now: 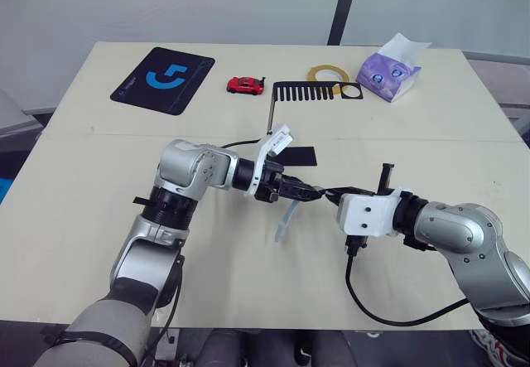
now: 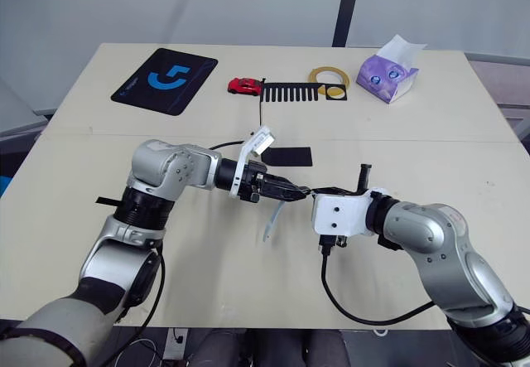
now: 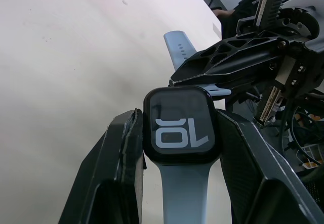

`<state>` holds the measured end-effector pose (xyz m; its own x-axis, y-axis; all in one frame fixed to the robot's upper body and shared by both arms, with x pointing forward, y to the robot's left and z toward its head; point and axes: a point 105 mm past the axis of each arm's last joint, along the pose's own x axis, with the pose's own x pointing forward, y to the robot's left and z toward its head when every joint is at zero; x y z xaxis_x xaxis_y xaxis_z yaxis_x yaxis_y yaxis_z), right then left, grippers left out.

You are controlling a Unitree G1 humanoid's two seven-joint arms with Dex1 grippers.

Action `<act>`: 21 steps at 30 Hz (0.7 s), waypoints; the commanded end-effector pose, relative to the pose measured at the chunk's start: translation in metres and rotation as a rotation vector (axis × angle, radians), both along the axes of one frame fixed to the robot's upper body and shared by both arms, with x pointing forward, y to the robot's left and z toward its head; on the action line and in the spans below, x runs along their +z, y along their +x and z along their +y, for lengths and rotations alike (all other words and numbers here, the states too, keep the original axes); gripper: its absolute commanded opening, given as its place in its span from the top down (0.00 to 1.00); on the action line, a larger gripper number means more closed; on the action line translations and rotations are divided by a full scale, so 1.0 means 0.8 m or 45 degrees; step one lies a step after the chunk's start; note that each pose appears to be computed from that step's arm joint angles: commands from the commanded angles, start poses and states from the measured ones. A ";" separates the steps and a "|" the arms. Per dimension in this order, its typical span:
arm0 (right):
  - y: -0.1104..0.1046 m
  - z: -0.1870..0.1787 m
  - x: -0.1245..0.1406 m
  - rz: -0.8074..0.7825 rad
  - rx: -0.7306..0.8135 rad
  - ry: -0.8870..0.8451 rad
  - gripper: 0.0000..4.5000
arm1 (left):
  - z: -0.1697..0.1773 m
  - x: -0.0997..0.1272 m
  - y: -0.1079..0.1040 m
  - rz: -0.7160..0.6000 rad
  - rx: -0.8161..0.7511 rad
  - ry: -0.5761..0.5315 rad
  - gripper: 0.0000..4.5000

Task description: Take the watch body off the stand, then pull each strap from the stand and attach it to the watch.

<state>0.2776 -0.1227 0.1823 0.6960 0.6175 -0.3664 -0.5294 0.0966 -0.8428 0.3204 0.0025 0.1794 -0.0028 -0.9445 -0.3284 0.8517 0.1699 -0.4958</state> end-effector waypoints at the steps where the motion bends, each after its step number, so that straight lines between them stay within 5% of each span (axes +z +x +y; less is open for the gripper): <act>1: -0.003 0.011 0.016 -0.069 0.047 0.019 1.00 | -0.023 0.025 -0.020 -0.055 -0.140 -0.079 0.62; 21: -0.002 0.010 0.015 -0.070 0.046 0.013 1.00 | -0.025 0.024 -0.020 -0.059 -0.136 -0.084 0.62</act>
<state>0.2800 -0.1238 0.1824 0.7017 0.6101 -0.3679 -0.5265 0.0962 -0.8447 0.3193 -0.0003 0.1814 -0.0083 -0.9465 -0.3225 0.8564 0.1598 -0.4909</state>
